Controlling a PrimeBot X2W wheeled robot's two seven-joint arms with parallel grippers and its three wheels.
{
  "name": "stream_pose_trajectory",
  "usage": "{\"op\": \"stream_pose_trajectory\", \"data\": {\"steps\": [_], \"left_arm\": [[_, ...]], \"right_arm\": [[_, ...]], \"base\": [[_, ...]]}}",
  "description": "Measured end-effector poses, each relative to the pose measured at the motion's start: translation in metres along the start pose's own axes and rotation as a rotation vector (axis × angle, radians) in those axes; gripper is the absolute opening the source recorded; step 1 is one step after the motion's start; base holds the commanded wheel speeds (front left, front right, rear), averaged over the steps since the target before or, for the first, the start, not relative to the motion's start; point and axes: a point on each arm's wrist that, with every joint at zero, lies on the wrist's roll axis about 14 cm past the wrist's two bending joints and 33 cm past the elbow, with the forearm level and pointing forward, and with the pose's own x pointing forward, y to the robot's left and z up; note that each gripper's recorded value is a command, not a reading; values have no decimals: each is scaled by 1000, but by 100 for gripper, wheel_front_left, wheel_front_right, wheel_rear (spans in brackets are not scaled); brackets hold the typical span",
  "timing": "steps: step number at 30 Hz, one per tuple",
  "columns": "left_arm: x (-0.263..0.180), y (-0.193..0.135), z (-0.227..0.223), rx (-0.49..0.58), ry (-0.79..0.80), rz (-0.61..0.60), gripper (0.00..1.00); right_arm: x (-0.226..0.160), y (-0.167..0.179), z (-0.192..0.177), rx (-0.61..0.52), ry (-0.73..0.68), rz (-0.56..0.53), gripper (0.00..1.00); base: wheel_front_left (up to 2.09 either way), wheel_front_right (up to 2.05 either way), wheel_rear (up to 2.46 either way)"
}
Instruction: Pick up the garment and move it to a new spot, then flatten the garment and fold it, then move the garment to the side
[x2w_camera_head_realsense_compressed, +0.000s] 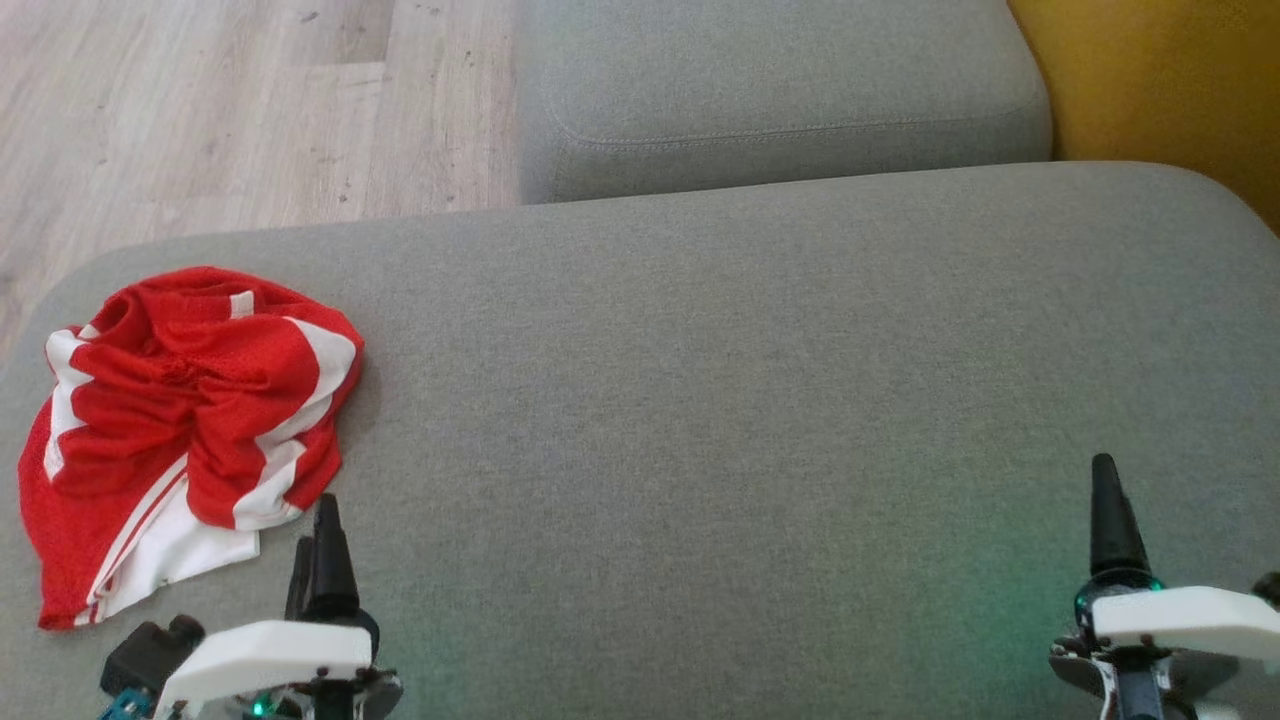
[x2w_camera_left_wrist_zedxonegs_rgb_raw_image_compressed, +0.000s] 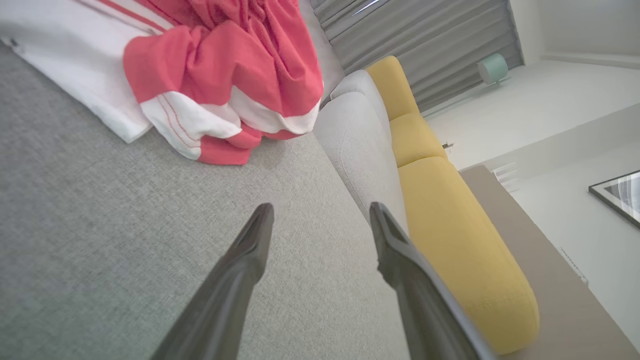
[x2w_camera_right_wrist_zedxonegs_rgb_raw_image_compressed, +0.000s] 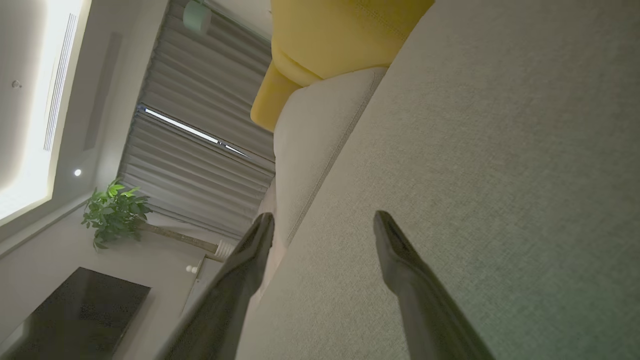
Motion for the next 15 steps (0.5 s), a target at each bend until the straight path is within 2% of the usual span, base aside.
{"op": "stream_pose_trajectory", "data": {"steps": [15], "left_arm": [[-1, -17, -9, 229, 4, -40, 100]], "right_arm": [[-1, 18, 4, -215, -26, 57, 100]], "base": [[0, 0, 0]]}}
